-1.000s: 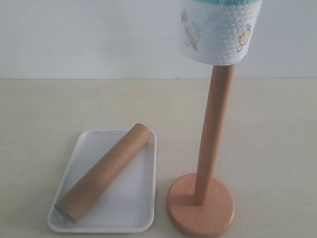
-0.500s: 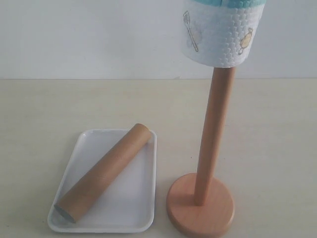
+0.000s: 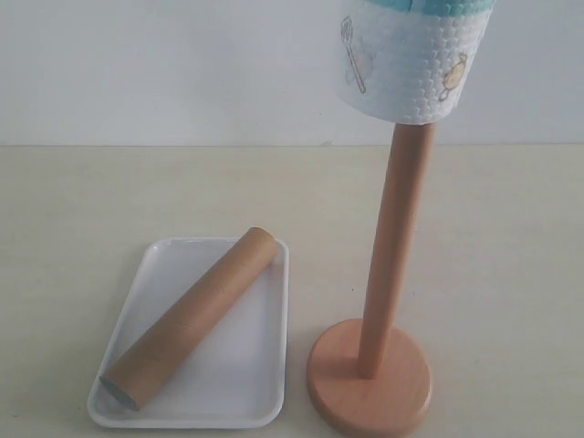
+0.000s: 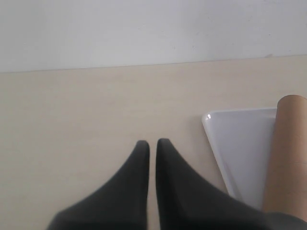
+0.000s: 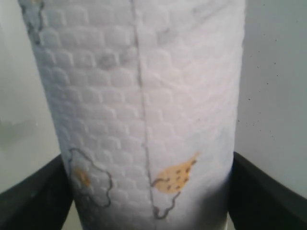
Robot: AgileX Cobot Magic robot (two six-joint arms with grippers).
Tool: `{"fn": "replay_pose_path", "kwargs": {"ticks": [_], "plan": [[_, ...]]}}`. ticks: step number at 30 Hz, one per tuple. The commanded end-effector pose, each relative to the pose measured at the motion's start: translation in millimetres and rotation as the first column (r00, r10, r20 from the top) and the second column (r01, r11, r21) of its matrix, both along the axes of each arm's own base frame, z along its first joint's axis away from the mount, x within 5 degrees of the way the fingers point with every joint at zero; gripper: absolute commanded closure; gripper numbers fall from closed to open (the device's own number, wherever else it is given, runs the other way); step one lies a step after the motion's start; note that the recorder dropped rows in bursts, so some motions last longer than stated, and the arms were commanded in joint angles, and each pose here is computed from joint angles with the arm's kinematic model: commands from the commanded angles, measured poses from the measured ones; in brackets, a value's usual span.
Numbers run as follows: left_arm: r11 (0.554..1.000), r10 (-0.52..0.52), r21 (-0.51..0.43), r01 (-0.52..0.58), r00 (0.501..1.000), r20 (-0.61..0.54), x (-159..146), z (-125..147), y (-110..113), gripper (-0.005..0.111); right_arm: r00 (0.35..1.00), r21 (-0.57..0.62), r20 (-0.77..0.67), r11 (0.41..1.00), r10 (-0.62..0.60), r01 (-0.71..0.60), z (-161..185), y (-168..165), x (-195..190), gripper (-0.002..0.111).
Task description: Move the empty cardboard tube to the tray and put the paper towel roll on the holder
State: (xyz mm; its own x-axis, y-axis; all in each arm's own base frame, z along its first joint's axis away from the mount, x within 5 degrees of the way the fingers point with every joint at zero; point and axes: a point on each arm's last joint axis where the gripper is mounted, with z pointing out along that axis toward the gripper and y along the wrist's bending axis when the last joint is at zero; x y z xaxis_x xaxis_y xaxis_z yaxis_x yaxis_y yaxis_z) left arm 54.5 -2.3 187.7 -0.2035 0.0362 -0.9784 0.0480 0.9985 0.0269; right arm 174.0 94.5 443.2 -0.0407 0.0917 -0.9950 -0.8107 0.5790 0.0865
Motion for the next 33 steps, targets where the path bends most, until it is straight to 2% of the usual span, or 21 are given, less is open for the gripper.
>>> {"fn": "replay_pose_path", "kwargs": {"ticks": [1,9,20,33], "plan": [[1.000,0.003,-0.017,-0.003,1.000,-0.004,-0.1,-1.4,-0.1,0.102,0.999,-0.064,0.052,0.998,0.004,0.000,17.3,0.2,-0.4,0.109],[1.000,0.003,-0.017,-0.003,1.000,-0.004,-0.1,-1.4,-0.1,0.102,0.994,-0.025,0.108,0.999,0.035,-0.033,48.1,0.2,-12.5,0.109],[1.000,0.003,-0.017,-0.003,1.000,-0.004,-0.1,-1.4,-0.1,0.102,0.989,-0.045,0.076,0.991,0.129,-0.126,45.1,4.7,-19.5,0.109],[1.000,0.003,-0.017,-0.003,1.000,-0.002,-0.1,-1.2,-0.1,0.102,0.993,-0.067,0.065,0.994,0.096,-0.092,25.1,2.6,-20.7,0.109]]}}
